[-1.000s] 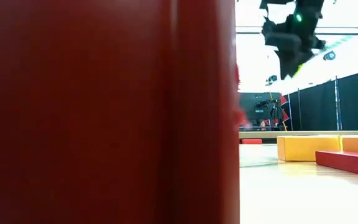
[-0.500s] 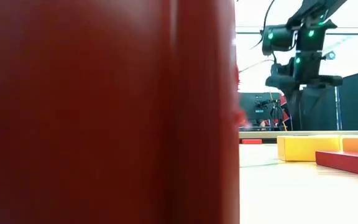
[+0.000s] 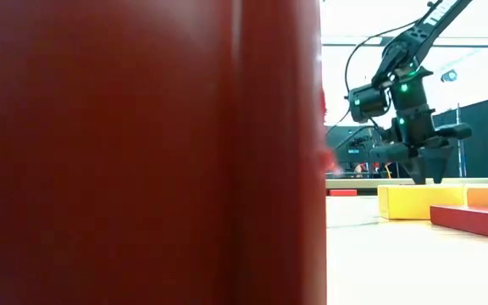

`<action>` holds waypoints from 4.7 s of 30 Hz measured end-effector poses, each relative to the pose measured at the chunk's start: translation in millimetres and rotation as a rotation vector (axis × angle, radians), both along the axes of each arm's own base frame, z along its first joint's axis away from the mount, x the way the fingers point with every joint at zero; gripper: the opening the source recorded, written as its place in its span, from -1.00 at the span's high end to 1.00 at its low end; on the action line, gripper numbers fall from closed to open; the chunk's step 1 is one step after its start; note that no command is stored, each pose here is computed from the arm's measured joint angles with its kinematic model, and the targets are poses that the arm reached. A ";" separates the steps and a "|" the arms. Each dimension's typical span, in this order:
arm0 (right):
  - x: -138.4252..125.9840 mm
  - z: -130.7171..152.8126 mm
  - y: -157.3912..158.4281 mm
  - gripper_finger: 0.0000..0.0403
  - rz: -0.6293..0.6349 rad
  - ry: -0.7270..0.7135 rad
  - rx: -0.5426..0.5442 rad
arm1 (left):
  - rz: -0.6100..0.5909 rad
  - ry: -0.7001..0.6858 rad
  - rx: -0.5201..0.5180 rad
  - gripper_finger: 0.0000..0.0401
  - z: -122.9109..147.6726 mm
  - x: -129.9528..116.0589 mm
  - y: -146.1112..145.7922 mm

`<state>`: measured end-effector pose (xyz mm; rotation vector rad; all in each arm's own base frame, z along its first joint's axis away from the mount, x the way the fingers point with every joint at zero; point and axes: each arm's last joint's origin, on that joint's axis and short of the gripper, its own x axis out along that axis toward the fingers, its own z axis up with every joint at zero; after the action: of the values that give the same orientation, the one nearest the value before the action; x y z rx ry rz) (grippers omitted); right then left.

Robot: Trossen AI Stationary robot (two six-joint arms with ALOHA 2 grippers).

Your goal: Sort blocks

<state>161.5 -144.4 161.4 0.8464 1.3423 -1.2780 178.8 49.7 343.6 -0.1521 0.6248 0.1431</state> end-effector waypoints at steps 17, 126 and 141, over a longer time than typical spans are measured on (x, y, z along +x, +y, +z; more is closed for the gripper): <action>3.0 -10.9 -2.0 0.98 0.033 -0.038 0.135 | -0.001 0.031 -0.008 0.49 -10.2 0.6 0.2; 80.5 45.1 64.5 0.48 0.940 -0.419 0.167 | 0.007 0.022 -0.015 0.49 -9.7 1.1 0.4; 76.3 134.0 114.8 0.48 1.137 -1.050 -0.077 | 0.007 -0.013 -0.004 0.49 -6.8 3.1 1.0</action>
<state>237.8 -29.5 295.4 0.4096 0.6465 0.0727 181.9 50.7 336.9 -0.1588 0.6112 0.1472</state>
